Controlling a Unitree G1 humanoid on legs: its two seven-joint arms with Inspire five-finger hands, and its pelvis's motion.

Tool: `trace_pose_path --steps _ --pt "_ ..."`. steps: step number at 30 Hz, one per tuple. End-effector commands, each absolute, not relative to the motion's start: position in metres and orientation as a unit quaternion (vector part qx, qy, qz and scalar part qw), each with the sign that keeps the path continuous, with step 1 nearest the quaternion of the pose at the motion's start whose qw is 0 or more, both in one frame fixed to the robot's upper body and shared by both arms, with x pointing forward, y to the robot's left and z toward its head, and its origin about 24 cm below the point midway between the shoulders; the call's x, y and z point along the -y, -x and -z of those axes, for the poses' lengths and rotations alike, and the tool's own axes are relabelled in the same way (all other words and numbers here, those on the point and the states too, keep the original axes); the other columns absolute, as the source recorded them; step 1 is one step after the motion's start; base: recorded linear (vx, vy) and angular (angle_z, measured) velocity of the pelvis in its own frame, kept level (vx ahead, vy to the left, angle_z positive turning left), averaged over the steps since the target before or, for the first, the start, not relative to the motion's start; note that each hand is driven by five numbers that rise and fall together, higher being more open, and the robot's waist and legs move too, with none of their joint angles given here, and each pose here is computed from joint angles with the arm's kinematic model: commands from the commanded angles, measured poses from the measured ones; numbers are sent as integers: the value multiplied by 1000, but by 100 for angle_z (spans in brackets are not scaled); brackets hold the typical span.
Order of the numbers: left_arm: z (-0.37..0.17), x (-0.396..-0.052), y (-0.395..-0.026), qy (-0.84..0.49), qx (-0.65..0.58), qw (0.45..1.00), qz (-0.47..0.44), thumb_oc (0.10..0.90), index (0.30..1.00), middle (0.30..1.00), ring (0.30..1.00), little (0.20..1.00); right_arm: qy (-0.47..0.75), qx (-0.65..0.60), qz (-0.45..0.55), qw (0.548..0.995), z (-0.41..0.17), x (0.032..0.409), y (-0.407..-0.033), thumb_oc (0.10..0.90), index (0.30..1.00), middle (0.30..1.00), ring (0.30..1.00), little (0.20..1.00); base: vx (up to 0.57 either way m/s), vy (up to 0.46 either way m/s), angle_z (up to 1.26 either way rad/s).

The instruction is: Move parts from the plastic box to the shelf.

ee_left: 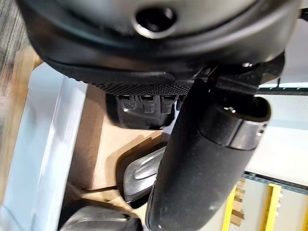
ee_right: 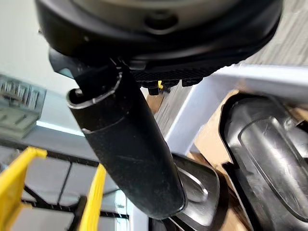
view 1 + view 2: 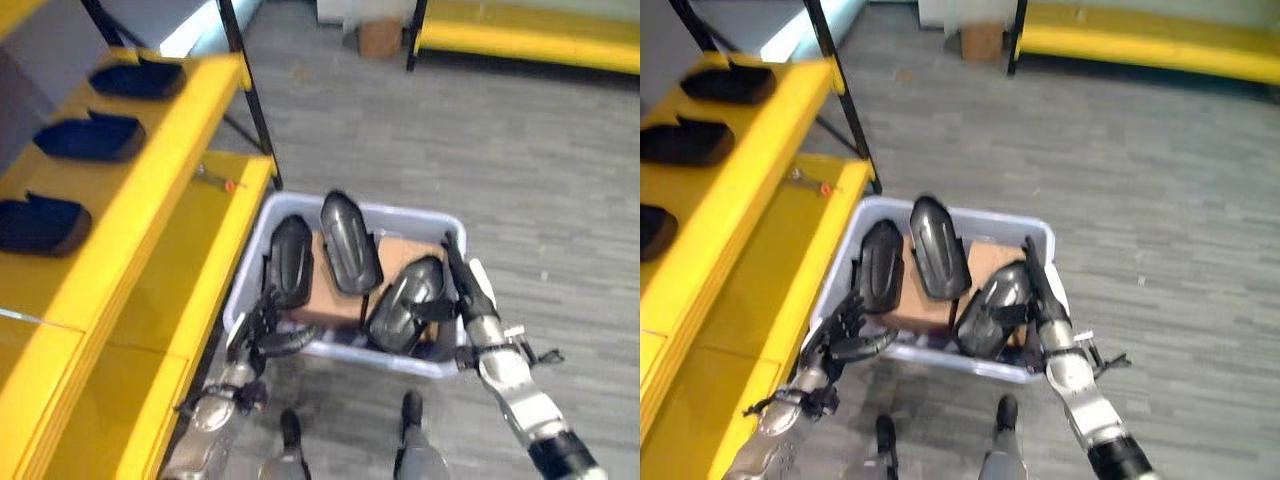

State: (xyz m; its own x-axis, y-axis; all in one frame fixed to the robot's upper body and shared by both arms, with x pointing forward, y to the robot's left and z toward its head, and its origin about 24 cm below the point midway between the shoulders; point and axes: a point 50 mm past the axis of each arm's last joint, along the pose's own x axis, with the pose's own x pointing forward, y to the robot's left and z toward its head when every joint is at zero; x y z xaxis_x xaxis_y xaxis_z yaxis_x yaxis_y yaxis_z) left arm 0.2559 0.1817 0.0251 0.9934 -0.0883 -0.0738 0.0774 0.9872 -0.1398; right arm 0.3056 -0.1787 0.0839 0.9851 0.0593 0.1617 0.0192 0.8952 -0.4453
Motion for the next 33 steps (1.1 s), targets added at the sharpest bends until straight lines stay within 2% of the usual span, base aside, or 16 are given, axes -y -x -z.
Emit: trace_pose_path --steps 1,12,24,33 --pt "-80 -186 -267 97 105 989 32 900 1000 1000 1000 1000 212 180 -8 961 -117 159 -310 900 1000 1000 1000 1000 -32 7 8" --pt "-128 -179 -272 113 214 970 29 900 1000 1000 1000 1000 204 164 -8 965 -110 134 -325 900 1000 1000 1000 1000 -4 0 0" --pt "-127 -172 -270 123 210 969 38 900 1000 1000 1000 1000 180 140 13 974 -95 117 -329 900 1000 1000 1000 1000 -16 9 3" --pt "-129 -173 -269 109 214 970 30 900 1000 1000 1000 1000 188 105 54 975 -75 124 -324 900 1000 1000 1000 1000 -16 34 4"
